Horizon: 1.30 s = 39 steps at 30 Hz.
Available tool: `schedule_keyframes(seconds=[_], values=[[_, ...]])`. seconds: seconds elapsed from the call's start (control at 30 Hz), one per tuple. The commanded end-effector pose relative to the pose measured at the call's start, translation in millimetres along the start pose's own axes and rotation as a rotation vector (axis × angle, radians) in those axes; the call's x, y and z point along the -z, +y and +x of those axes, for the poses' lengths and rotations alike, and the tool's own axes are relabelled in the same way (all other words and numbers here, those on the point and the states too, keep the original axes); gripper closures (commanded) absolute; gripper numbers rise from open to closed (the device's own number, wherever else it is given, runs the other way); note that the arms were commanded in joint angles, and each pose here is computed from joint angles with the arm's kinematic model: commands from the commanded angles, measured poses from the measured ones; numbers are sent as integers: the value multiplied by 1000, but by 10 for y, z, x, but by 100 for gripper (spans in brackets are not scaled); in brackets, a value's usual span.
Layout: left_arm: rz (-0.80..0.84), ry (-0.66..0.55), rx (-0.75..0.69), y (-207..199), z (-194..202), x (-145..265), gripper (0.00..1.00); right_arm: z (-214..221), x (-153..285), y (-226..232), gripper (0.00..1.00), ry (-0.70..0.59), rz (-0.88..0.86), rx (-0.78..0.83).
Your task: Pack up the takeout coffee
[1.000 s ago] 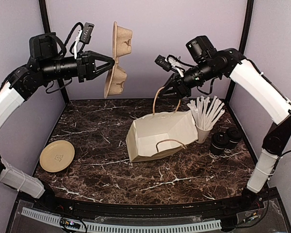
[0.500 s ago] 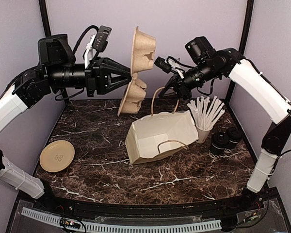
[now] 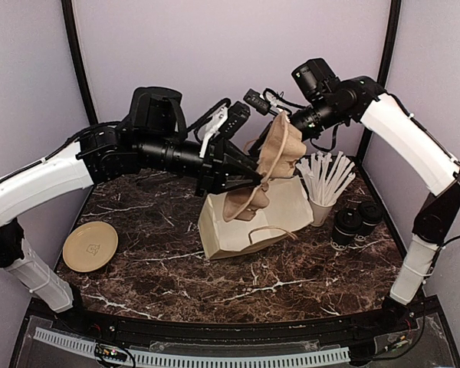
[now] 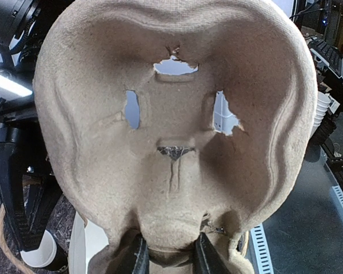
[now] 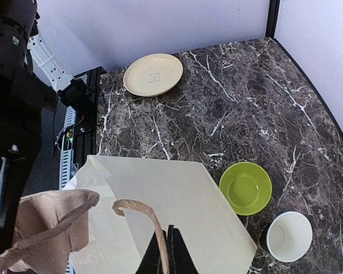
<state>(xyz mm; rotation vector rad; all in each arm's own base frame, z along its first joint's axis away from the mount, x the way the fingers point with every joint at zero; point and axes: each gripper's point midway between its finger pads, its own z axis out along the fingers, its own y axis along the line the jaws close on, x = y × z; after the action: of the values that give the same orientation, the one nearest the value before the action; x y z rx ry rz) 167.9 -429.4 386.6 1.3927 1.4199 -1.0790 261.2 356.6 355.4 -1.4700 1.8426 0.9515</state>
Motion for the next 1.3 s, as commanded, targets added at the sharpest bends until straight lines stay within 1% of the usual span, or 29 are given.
schedule_keyframes(seconds=[0.0, 0.17, 0.37, 0.53, 0.67, 0.83, 0.87, 0.93, 0.97, 1.03, 1.2, 1.27], values=[[-36, 20, -86, 54, 53, -32, 75, -63, -12, 43, 100, -24, -26, -4], [-57, 70, -111, 105, 195, -127, 75, -91, 4, 65, 100, -33, -35, -4], [-144, 147, -101, 300, 419, -247, 75, -97, 3, 113, 100, -39, -60, -7], [-174, 202, -107, 293, 562, -347, 76, -133, -16, 111, 100, -55, -71, -31], [-229, 288, -104, 323, 744, -336, 76, -171, -31, 52, 100, -63, -45, -44], [-289, 413, -76, 337, 982, -230, 76, -172, -48, 24, 100, -61, -38, -50], [-293, 428, -75, 326, 1012, -215, 76, -178, -44, 23, 98, -62, -36, -49], [-321, 483, -68, 345, 1116, -144, 76, -198, -18, 13, 87, -66, -24, -42], [-326, 492, -65, 348, 1133, -132, 76, -216, 2, 13, 81, -68, -17, -34], [-349, 520, -59, 373, 1178, -96, 76, -262, 72, 8, 65, -75, 2, -15], [-383, 597, -60, 402, 1276, -1, 76, -323, 437, -92, 42, -130, 41, -1], [-393, 635, -68, 417, 1329, 42, 76, -292, 550, -217, 35, -142, 72, -16]])
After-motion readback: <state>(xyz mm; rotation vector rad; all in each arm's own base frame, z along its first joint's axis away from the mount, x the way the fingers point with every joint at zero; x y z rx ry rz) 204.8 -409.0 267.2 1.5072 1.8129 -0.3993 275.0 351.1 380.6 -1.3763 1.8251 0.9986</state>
